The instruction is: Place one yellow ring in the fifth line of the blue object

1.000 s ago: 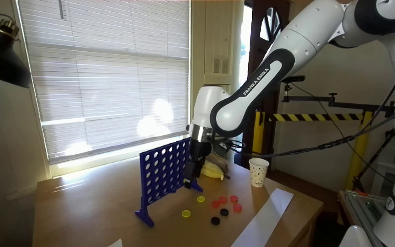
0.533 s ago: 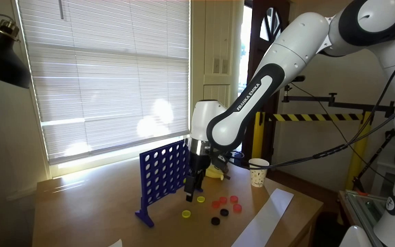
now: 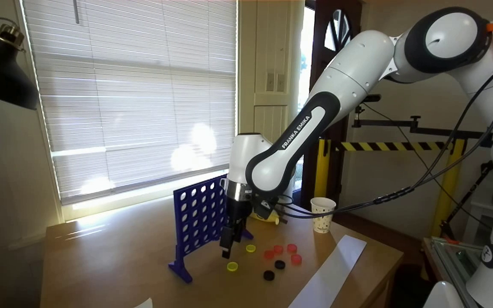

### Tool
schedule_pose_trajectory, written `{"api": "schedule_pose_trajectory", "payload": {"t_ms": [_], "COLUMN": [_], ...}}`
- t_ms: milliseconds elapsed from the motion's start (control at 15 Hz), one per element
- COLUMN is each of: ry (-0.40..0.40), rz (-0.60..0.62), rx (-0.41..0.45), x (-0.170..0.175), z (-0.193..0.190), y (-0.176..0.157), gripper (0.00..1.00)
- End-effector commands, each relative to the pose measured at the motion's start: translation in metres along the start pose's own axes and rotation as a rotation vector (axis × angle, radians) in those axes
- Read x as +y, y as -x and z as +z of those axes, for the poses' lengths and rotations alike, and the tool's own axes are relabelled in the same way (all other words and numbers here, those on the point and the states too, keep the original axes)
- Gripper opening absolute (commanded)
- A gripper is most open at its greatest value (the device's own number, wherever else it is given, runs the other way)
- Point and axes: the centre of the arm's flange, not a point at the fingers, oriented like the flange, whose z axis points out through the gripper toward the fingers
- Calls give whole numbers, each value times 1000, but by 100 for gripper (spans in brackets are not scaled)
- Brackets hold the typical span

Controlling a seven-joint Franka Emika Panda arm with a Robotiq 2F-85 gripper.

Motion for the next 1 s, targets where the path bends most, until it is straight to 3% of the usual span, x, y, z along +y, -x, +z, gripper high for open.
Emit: {"api": "schedule_pose_trajectory", "payload": {"t_ms": [0,933], "ry": [-8,-13], "rz": [-50,-74], "rx": [-25,-63], "x": [-7,-26], "z": [19,29], "y": [-23,-33], "gripper": [100,100]}}
